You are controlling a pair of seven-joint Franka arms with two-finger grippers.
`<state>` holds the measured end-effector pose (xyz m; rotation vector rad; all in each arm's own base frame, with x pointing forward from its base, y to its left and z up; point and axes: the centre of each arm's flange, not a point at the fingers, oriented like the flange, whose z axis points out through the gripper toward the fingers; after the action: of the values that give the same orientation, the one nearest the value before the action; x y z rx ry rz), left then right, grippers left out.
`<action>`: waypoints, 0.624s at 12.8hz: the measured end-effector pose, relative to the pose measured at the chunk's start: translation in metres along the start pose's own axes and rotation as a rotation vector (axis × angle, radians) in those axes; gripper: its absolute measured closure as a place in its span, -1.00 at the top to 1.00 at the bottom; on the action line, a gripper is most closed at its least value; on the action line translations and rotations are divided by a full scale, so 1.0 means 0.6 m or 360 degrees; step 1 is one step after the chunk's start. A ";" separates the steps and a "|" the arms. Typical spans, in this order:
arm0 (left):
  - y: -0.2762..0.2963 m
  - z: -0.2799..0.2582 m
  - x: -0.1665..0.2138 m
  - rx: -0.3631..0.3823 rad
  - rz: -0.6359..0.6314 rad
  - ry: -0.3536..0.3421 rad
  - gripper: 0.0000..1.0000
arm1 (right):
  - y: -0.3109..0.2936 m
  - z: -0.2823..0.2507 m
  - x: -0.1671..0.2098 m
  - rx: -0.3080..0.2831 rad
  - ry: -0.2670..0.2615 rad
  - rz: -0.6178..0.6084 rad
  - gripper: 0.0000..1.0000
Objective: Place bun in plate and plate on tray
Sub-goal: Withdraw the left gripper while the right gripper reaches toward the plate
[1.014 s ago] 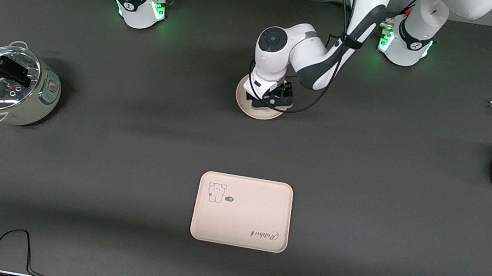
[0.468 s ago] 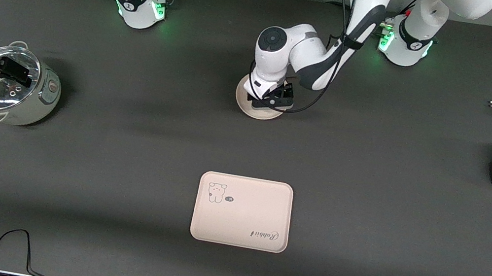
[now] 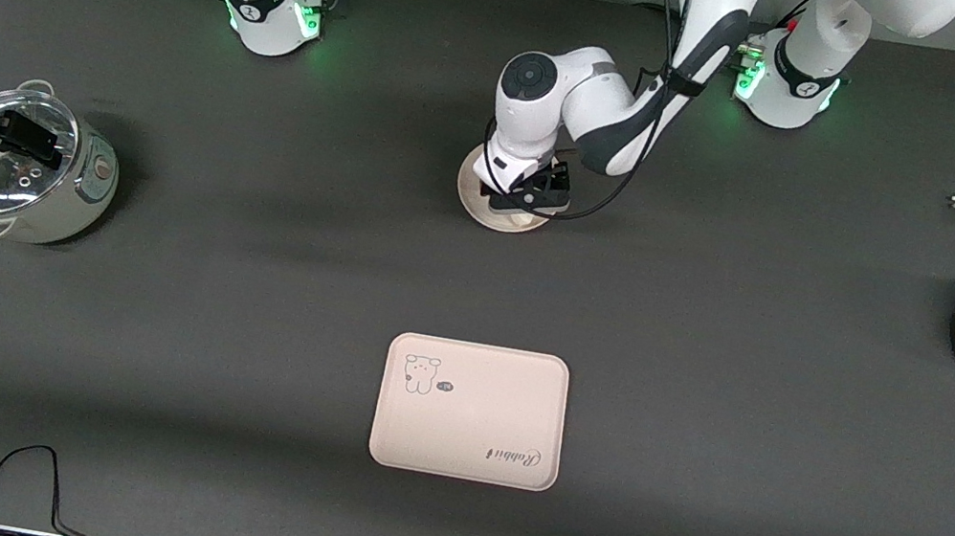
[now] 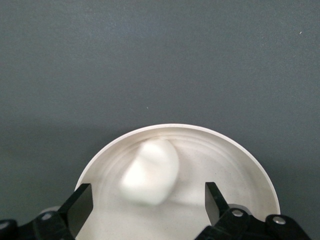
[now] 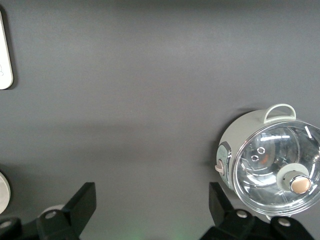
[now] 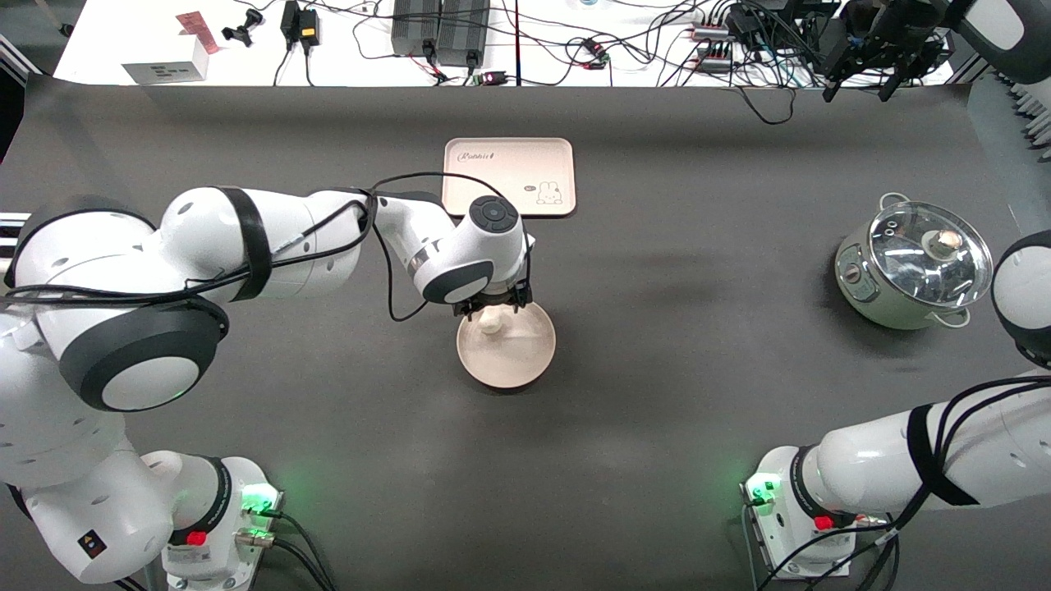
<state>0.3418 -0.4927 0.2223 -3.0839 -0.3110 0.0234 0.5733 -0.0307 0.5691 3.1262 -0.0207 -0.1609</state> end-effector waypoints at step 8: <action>-0.112 -0.155 0.292 0.0109 0.0313 -0.0039 1.00 | -0.009 0.000 -0.005 0.0002 -0.0004 -0.0015 1.00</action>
<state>0.5017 -0.3958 0.3165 -3.0351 -0.0062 0.0764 0.5703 -0.0251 0.5692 3.1275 -0.0056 -0.1647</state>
